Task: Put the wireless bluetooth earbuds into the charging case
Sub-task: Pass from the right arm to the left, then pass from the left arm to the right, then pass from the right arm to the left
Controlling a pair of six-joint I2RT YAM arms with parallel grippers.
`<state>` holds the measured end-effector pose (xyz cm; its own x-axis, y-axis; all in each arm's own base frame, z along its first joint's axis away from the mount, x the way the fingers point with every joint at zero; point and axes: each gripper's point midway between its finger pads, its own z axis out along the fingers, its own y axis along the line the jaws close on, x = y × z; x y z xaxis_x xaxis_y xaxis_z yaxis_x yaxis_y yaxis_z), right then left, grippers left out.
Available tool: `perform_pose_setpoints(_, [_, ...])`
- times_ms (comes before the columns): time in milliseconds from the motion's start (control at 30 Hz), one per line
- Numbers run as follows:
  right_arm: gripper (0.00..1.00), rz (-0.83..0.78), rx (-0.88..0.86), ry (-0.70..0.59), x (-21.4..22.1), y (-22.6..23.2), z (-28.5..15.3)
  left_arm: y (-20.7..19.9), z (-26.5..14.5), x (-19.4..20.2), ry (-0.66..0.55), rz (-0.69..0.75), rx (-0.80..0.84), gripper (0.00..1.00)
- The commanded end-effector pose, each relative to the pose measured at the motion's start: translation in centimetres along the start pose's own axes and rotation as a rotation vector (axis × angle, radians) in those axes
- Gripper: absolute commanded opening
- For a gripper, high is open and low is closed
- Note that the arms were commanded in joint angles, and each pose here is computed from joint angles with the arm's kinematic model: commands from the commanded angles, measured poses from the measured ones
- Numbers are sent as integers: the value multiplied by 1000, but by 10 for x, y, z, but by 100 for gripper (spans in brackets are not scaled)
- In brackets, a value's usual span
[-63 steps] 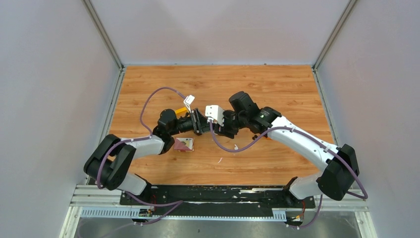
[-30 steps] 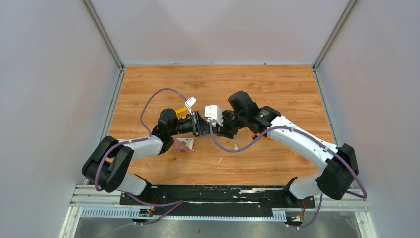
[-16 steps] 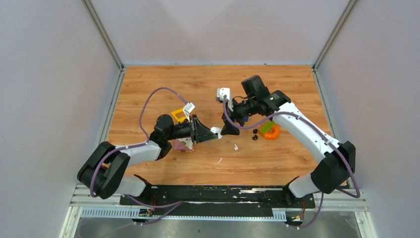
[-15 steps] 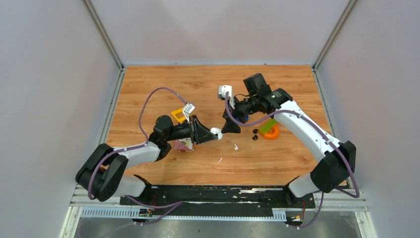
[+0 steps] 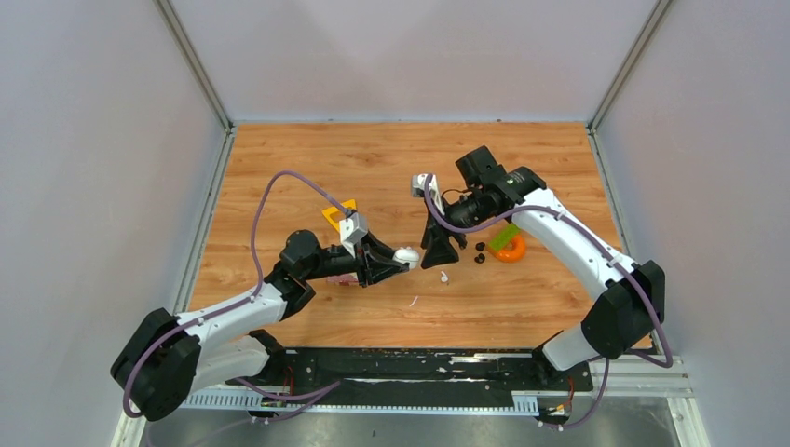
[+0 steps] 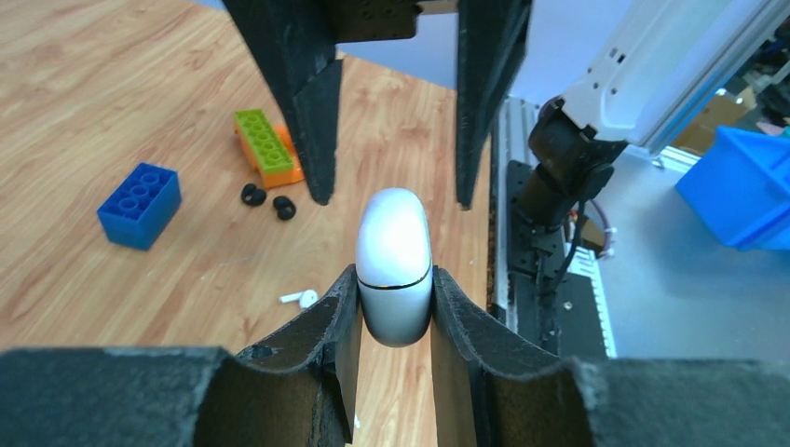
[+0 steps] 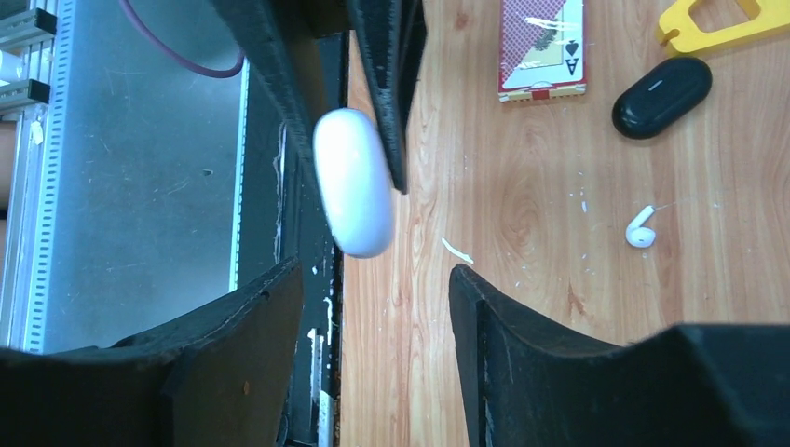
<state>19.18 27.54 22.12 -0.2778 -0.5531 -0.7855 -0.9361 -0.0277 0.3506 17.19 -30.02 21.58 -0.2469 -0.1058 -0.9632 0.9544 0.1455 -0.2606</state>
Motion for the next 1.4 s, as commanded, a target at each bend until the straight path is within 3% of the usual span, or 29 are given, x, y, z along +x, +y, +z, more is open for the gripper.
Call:
perform_pose_setpoints(0, [58,-61,-55,-31,-14,21,1,8,0,-3,-10,86,-33,14])
perform_pose_setpoints(333, [54,-81,-70,8,-13,19,18,7,2,-1,-5,68,-18,13])
perform_pose_setpoints(700, [25,-85,-96,37,-11,20,33,1,5,-1,-15,27,23,16])
perform_pose_setpoints(800, [14,-114,-58,55,-11,16,29,3,4,4,9,31,12,26])
perform_pose_setpoints(867, [13,-151,-15,78,-10,11,23,6,3,8,36,37,-9,36])
perform_pose_setpoints(967, [12,-207,36,141,-4,4,16,12,2,15,84,65,-42,45])
perform_pose_setpoints(1100, [12,-245,56,224,6,-2,13,10,3,17,88,74,-39,51])
perform_pose_setpoints(1367, [12,-269,55,261,4,-2,22,6,5,16,74,78,-25,54])
